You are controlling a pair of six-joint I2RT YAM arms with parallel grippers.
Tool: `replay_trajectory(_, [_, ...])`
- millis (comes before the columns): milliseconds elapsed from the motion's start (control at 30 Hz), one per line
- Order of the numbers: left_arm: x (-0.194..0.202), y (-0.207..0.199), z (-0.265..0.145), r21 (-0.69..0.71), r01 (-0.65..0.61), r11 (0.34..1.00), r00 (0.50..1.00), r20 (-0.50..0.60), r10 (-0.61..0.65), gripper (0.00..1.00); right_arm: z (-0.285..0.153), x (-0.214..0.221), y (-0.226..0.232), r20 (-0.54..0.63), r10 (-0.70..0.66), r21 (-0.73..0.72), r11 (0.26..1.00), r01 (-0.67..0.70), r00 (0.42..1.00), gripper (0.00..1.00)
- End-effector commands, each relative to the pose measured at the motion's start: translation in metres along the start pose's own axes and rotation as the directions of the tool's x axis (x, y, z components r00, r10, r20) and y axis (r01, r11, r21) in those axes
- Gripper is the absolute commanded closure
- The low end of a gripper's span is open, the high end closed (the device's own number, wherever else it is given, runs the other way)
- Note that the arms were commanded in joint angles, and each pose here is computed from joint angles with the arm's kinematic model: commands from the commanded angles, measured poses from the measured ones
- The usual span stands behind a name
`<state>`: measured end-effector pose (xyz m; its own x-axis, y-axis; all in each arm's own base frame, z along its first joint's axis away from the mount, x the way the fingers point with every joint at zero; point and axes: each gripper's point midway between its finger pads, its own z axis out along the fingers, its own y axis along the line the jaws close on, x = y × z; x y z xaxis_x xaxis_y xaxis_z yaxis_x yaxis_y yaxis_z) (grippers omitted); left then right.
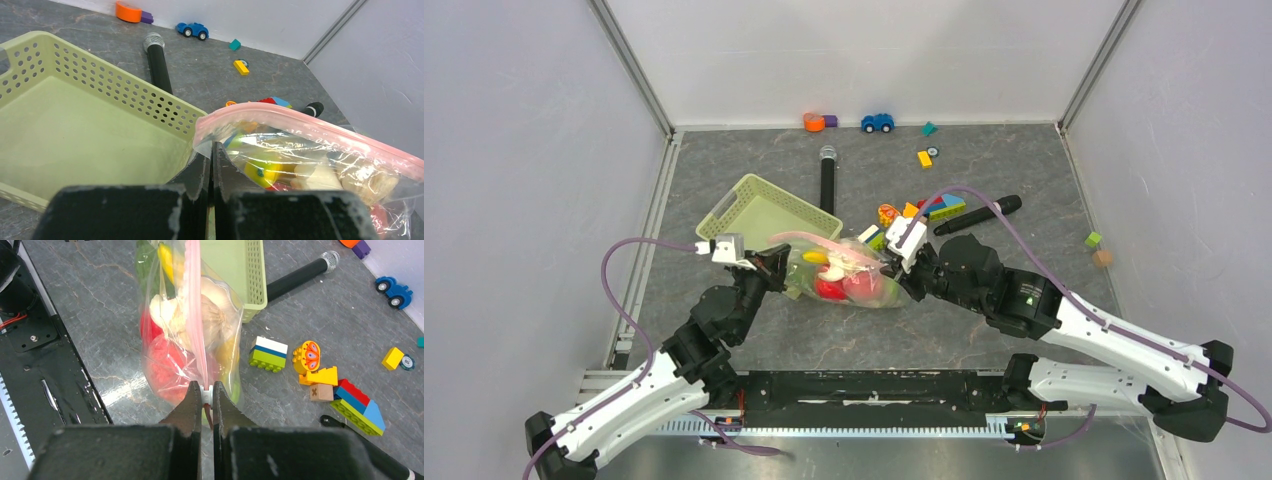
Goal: Place the food in the zip-top bag and seal the zipper
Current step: Zip the zipper food storage bag at the center of the board.
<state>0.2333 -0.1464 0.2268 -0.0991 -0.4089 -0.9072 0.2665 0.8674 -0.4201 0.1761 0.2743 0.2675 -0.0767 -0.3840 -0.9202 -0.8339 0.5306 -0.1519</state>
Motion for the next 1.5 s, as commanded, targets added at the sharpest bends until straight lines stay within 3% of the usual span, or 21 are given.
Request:
replay_trajectory(0, [-0.015, 0.021, 0.002, -0.135, 0.012, 0.991, 0.999, 0.051, -0.005, 0.98, -0.013, 0.012, -0.015, -0.031, 0.018, 0.082, 0.996, -0.015, 0.999, 1.0])
replay_trajectory(467, [-0.015, 0.02, 0.003, -0.132, 0.005, 0.991, 0.999, 0.047, 0.002, 0.98, -0.026, 0.009, -0.041, -0.039, 0.054, 0.232, 0.972, -0.044, 0.998, 1.0])
replay_trajectory(667, [-0.013, -0.001, 0.001, 0.003, -0.011, 1.0, 0.999, 0.037, 0.011, 0.98, -0.029, 0.001, -0.044, -0.019, 0.057, 0.241, 0.969, -0.051, 0.998, 0.99])
replay_trajectory(833, [-0.007, -0.044, -0.007, 0.259, -0.051, 0.965, 0.999, 0.004, 0.052, 0.98, -0.025, -0.01, -0.035, 0.028, 0.053, 0.186, 0.981, -0.057, 0.998, 0.75])
replay_trajectory(933, [-0.002, -0.054, -0.009, 0.314, -0.054, 0.948, 0.998, -0.01, 0.06, 0.98, -0.025, -0.021, -0.032, 0.062, 0.041, 0.157, 0.986, -0.05, 0.997, 0.39])
replay_trajectory(1067, [0.001, -0.067, -0.012, 0.382, -0.064, 0.922, 0.996, -0.027, 0.081, 0.98, -0.033, -0.035, -0.034, 0.109, 0.055, 0.161, 0.984, -0.072, 0.993, 0.02])
replay_trajectory(1267, [0.0, -0.068, -0.009, 0.367, -0.037, 0.929, 0.998, -0.04, 0.056, 0.98, -0.052, -0.056, -0.049, 0.232, 0.112, 0.218, 0.962, -0.164, 0.966, 0.02])
replay_trajectory(1467, [-0.006, -0.078, -0.004, 0.361, 0.003, 0.932, 0.996, -0.082, 0.029, 0.98, -0.063, -0.055, -0.075, 0.316, 0.205, 0.346, 0.884, -0.314, 0.926, 0.02])
